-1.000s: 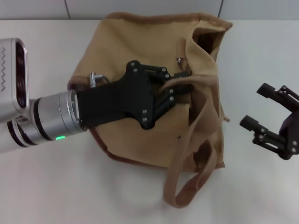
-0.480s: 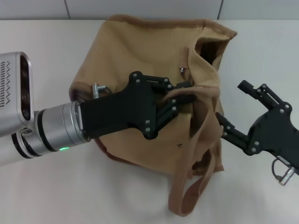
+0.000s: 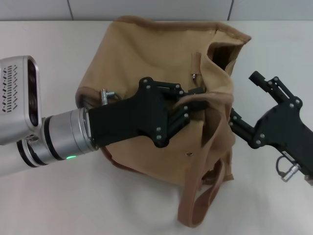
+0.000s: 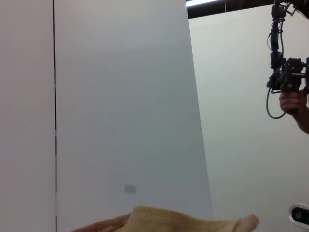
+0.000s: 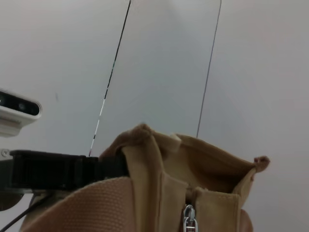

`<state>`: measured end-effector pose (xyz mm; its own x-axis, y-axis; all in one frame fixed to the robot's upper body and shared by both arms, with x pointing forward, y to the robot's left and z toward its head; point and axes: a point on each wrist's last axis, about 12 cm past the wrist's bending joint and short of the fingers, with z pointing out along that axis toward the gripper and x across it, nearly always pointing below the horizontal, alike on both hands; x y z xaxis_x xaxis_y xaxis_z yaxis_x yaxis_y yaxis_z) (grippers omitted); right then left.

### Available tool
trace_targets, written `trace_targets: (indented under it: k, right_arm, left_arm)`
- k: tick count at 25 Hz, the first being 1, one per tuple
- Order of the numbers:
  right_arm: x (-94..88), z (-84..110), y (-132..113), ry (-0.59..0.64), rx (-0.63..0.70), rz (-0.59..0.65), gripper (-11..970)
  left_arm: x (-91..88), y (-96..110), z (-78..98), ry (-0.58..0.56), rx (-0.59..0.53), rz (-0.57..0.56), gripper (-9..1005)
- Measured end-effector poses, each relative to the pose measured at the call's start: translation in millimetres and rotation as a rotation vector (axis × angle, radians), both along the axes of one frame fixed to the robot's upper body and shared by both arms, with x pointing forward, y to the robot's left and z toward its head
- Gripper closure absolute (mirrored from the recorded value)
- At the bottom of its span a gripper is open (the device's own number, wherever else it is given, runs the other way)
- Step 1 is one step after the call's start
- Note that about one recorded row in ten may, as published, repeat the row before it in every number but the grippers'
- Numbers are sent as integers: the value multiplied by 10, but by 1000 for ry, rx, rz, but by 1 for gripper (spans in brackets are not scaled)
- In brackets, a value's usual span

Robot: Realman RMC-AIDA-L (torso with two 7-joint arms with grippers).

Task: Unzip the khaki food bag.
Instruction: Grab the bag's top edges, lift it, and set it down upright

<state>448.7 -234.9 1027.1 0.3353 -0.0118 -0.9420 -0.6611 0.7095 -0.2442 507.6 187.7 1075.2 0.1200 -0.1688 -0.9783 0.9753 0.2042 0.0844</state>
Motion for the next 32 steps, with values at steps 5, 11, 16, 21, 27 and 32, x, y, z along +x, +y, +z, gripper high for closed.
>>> trace_targets:
  k: [5,11,16,21,27,32]
  right_arm:
    - [2,-7,44,-20,-28,11,175]
    - [-31,-15,68,-26,-44,47,175]
    - [-22,-20,72,-20,-39,30,175]
    - [2,1,63,-23,-2,-27,176]
    - [11,14,70,-29,16,-56,205]
    - [4,10,74,-28,15,-52,241]
  left_arm:
    - [0,-7,-12,4,7,2,890]
    - [-5,-15,-25,4,11,6,889]
    - [-2,-27,-26,6,12,6,889]
    - [-12,-35,-32,7,10,6,888]
    - [-20,-43,-39,4,13,3,887]
    - [-20,-44,-44,5,17,4,887]
